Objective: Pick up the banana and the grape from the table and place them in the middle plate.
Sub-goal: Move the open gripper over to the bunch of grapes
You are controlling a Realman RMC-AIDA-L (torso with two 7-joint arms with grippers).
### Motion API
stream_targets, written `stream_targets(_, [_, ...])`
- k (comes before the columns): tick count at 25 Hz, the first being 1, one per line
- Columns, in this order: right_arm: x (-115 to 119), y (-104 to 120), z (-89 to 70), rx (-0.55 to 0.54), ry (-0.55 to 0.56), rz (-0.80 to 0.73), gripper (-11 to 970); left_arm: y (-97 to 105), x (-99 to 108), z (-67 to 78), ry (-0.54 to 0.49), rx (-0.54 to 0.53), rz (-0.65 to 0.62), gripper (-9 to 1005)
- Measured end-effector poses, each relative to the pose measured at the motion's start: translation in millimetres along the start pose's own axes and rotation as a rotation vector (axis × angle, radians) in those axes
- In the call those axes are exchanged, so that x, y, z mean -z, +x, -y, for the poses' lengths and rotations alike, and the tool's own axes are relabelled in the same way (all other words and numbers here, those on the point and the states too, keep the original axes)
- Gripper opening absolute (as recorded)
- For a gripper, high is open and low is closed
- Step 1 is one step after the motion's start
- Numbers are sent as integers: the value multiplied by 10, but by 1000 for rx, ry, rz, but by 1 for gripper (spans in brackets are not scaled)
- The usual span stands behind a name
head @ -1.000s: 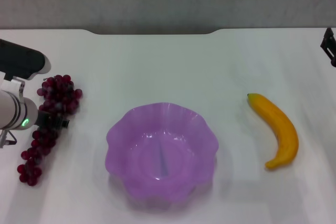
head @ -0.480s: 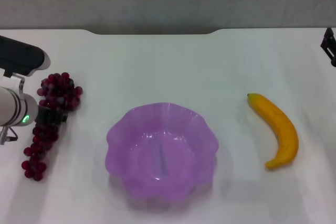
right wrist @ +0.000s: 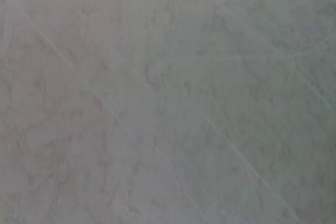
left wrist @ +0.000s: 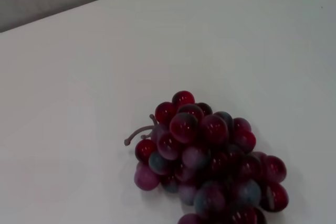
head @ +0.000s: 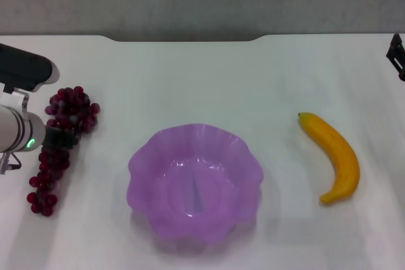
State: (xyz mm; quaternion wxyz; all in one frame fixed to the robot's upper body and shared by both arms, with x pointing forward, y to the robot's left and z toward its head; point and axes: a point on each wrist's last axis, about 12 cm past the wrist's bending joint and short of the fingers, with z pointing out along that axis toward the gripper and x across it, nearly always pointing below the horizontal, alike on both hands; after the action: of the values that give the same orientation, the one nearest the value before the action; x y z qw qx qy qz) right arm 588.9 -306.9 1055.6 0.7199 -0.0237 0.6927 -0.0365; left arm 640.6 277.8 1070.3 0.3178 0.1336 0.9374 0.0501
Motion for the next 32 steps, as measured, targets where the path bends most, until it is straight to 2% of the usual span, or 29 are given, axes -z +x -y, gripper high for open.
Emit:
stream_targets(9, [25, 14, 17, 0, 5, -1, 888, -16, 2, 0, -3, -1, 16, 419])
stream_targets(23, [37, 18, 39, -4, 13, -1, 888, -41, -4, 51, -2, -20, 45, 271])
stream_targets(32, [36, 16, 44, -2, 12, 0, 888, -94, 33, 29, -9, -17, 81, 236])
